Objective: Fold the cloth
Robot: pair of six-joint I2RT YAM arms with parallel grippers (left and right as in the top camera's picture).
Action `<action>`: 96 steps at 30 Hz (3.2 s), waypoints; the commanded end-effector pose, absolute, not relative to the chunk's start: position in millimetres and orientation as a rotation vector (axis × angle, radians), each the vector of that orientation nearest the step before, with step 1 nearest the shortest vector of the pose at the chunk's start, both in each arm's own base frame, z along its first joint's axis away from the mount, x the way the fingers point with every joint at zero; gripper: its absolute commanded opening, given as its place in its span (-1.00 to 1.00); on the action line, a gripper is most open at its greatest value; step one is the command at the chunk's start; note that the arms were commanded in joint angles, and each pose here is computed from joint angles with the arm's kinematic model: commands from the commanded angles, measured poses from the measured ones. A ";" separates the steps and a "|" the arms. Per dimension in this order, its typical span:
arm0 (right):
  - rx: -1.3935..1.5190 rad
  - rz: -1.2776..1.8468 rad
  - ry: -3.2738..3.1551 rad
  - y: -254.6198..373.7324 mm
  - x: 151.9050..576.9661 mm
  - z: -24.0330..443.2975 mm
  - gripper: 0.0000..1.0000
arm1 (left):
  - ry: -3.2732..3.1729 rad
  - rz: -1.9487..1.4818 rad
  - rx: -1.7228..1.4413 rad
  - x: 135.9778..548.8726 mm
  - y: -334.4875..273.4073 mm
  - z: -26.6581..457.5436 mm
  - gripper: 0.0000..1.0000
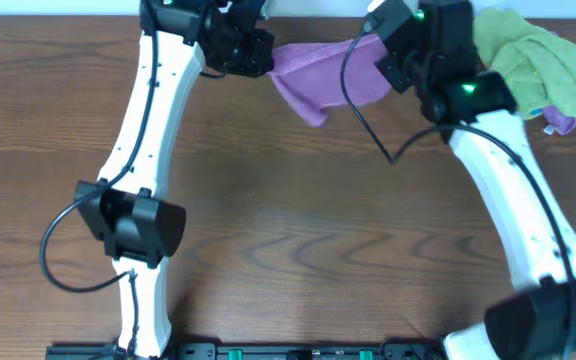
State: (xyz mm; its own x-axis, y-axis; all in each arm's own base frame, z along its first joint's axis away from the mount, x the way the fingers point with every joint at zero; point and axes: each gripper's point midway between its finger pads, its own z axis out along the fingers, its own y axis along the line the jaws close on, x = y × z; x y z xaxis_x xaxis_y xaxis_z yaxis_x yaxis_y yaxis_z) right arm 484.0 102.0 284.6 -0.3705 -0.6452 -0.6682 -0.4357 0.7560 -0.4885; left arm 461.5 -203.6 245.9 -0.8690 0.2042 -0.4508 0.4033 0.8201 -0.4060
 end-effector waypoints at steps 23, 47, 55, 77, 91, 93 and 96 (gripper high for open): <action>-0.805 0.004 2.219 125.9 371.7 301.8 -0.97 | 2.708 -0.548 0.407 354.0 -188.4 315.1 -0.88; -0.740 0.131 2.112 108.7 271.0 336.2 -0.97 | 2.607 -0.277 0.294 272.3 -138.7 323.4 -0.88; -0.760 0.201 2.129 117.0 266.8 331.1 -0.97 | 2.607 -0.276 0.240 264.6 -132.3 297.6 -0.88; -0.870 0.205 2.348 108.8 229.4 297.4 -0.97 | 2.518 -0.086 -0.067 320.7 -66.8 300.1 -0.88; -1.051 0.623 2.228 201.1 293.4 269.4 -0.98 | 2.486 -0.064 -0.067 332.8 -65.3 301.8 -0.82; -1.075 0.672 2.202 221.3 314.8 257.9 -0.97 | 2.484 -0.060 -0.079 333.8 -62.1 302.1 -0.81; -1.150 0.972 2.127 260.4 311.4 268.2 -0.97 | 2.488 -0.047 -0.105 334.3 -53.4 301.3 -0.80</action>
